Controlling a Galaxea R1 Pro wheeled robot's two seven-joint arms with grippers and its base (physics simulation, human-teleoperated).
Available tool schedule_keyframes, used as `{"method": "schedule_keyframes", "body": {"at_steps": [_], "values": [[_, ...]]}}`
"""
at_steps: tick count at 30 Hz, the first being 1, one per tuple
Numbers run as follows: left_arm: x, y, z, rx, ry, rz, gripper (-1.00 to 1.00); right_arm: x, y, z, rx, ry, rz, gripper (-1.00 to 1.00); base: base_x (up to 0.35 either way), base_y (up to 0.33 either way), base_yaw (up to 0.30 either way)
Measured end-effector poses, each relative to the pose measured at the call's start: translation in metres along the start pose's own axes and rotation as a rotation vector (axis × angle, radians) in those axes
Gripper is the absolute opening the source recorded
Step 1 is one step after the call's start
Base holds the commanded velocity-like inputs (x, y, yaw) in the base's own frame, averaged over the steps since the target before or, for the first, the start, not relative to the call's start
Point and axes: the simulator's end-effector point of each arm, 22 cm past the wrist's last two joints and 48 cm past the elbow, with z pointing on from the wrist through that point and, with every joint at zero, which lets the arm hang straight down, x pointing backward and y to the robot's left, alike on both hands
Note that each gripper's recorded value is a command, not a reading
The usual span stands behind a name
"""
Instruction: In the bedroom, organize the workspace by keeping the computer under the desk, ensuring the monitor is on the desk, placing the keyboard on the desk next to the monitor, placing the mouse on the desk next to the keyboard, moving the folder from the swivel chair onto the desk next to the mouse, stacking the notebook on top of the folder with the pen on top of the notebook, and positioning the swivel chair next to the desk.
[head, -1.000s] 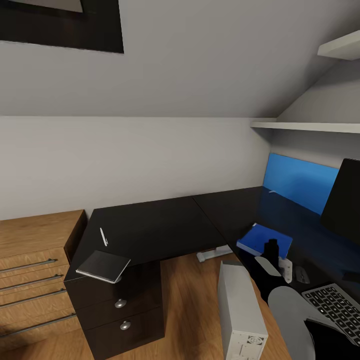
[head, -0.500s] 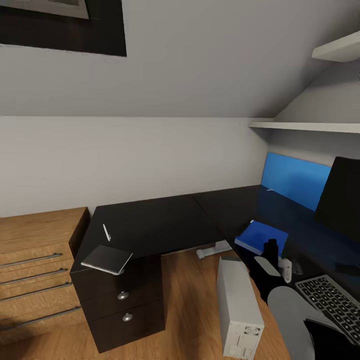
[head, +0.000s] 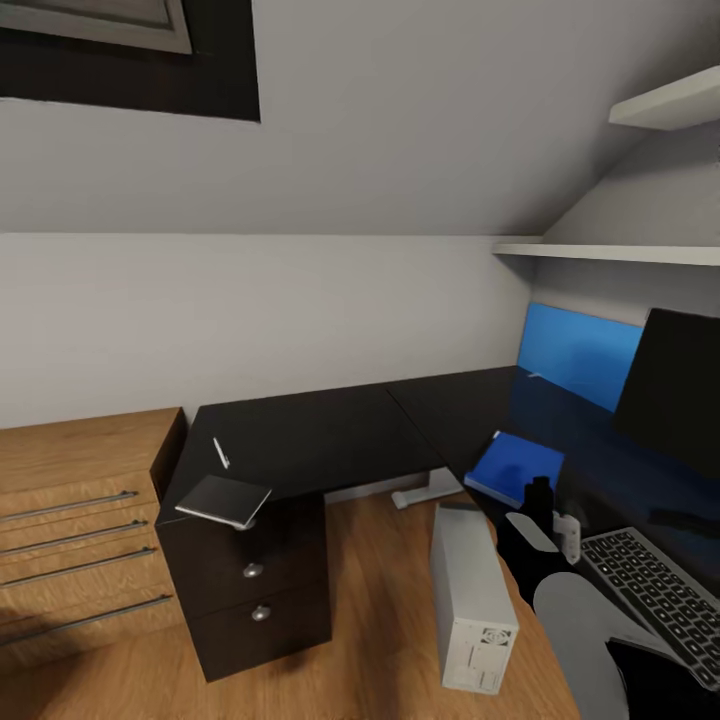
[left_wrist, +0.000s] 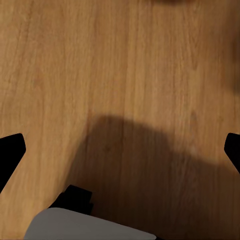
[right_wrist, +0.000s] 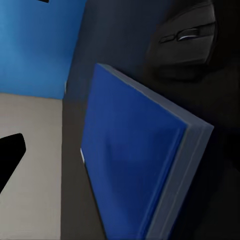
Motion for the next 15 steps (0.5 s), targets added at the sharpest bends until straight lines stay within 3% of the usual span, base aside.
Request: {"method": "schedule_keyframes", "body": {"at_steps": [6, 15], "values": [[0.0002, 0.0000, 0.0000, 0.000, 0.001, 0.000, 1.00, 0.0008, 0.0002, -0.0002, -0.002, 0.002, -0.003, 1.00, -0.121, 0.000, 0.000], [0.0003, 0.0003, -0.0001, -0.001, 0.001, 0.000, 1.00, 0.0058, 0.0028, -0.0029, -0.013, 0.011, -0.014, 1.00, -0.022, 0.000, 0.000]]}}
